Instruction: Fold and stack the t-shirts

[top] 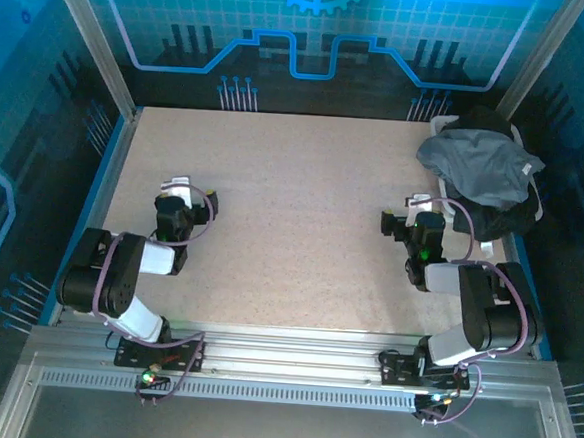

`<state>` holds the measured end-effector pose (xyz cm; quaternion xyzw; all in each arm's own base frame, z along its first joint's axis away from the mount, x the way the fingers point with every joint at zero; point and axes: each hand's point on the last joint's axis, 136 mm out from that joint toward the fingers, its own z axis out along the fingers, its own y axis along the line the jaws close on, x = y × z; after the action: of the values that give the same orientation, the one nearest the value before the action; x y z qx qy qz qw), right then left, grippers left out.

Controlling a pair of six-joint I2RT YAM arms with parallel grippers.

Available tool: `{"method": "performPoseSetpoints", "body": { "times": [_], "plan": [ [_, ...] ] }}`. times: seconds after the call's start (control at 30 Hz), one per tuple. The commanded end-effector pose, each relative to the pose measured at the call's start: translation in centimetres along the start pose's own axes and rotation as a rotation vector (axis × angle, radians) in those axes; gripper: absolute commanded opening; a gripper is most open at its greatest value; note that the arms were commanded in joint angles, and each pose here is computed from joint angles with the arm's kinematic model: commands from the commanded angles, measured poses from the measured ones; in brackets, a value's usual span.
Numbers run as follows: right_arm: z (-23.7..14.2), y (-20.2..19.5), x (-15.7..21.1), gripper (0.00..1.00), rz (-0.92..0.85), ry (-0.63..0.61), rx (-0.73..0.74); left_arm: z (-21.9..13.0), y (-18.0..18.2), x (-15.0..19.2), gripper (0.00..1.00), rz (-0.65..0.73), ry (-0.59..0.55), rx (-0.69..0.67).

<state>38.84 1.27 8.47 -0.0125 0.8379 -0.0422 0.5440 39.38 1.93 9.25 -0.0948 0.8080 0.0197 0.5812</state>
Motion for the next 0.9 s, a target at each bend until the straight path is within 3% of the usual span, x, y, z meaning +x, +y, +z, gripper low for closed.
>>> {"method": "performPoseSetpoints", "body": {
  "times": [0.0, 0.67, 0.77, 0.83, 0.87],
  "plan": [
    [0.1, -0.7, -1.3, 1.00, 0.021, -0.039, 0.020, -0.2, 0.0, -0.4, 0.99, 0.012, -0.016, -0.004],
    [-0.2, -0.6, -1.8, 1.00, 0.008, -0.053, 0.024, -0.4, 0.0, -0.6, 0.99, 0.011, -0.033, -0.005],
    [-2.1, 0.4, -5.2, 1.00, -0.102, -0.061, 0.096, -2.1, -1.1, -2.4, 0.99, 0.097, -0.087, -0.051],
    [-4.9, 1.7, -10.6, 1.00, -0.090, -0.178, 0.116, -3.7, -3.0, -5.4, 0.99, 0.191, -0.126, -0.099],
    [-6.5, 2.1, -13.8, 1.00, -0.015, -0.246, 0.110, -4.5, -4.0, -7.5, 0.99, 0.168, -0.156, -0.088]
  ]
}}
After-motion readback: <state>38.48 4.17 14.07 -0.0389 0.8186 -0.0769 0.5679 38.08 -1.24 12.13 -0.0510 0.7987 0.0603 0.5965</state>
